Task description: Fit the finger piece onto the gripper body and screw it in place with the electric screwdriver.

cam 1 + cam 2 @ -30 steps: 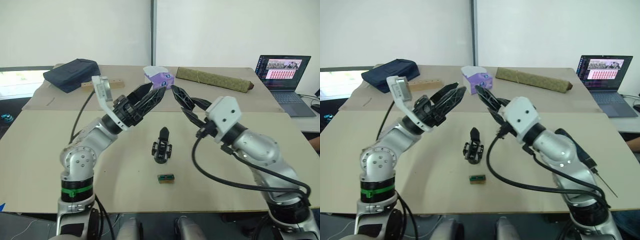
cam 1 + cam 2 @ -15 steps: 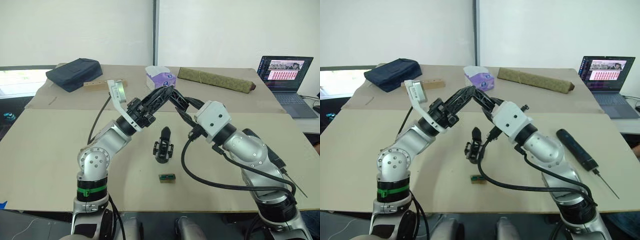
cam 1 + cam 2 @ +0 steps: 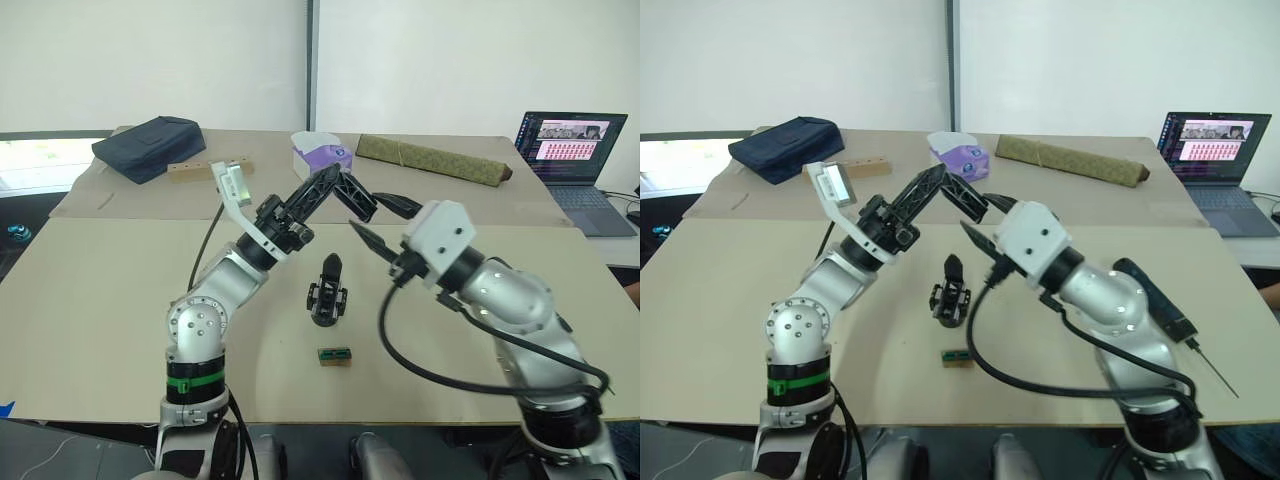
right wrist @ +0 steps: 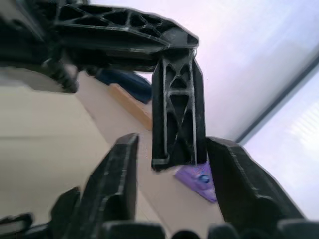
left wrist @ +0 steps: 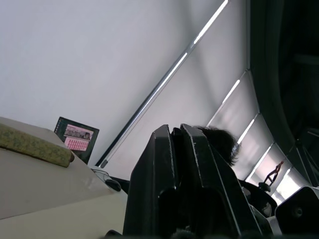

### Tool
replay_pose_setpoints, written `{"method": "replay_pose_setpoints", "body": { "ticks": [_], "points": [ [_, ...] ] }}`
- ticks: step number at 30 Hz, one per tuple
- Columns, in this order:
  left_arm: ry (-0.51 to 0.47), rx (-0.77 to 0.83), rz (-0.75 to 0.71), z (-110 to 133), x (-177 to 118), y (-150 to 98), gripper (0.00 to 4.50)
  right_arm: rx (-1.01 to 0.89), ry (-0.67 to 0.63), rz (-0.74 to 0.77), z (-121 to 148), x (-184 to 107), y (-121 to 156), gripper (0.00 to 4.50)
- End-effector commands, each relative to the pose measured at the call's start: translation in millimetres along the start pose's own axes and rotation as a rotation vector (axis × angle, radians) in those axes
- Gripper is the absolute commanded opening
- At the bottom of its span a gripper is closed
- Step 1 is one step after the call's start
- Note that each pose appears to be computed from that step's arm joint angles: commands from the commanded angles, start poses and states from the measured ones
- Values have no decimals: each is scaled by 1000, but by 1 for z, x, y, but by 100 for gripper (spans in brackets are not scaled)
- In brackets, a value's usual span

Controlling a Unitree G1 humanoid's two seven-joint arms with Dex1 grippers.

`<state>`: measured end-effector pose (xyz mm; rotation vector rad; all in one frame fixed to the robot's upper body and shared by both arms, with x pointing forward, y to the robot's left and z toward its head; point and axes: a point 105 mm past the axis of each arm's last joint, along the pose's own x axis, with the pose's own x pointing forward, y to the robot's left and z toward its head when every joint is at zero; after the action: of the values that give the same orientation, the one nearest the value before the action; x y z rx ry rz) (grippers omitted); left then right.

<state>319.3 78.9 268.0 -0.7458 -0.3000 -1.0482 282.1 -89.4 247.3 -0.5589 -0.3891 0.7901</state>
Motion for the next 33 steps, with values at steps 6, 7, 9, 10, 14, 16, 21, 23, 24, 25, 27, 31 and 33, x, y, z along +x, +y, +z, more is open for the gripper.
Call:
{"method": "replay_pose_setpoints", "body": {
  "ticks": [6,7,9,10,14,16,21,23,24,25,27,31,33],
  "points": [
    [372,103,-344,5,-20,-19,0,433,156,426,18,-40,7,390],
    [418,100,-376,0,-22,-22,0,464,190,450,16,-41,10,390],
    [502,89,-431,-10,-26,-27,0,547,275,485,8,-43,15,390],
    [528,77,-452,-15,-27,-30,0,588,298,523,8,-44,21,390],
    [604,61,-507,-31,-32,-37,0,696,260,600,17,-33,36,390],
    [619,75,-512,-36,-33,-37,0,711,259,604,18,-26,42,390],
    [637,74,-516,-41,-34,-37,0,755,269,628,18,-18,56,390],
    [635,80,-514,-41,-33,-37,0,764,285,643,16,-18,60,390],
    [636,83,-512,-42,-33,-36,0,772,288,645,16,-17,61,390],
    [637,84,-511,-42,-33,-36,0,777,289,644,15,-17,62,390],
    [641,88,-509,-43,-33,-35,0,784,287,638,15,-15,62,390],
    [669,95,-511,-47,-37,-35,0,801,275,631,16,-13,61,308],
    [674,93,-509,-49,-37,-35,0,804,277,626,16,-12,62,241]
  ]
}}
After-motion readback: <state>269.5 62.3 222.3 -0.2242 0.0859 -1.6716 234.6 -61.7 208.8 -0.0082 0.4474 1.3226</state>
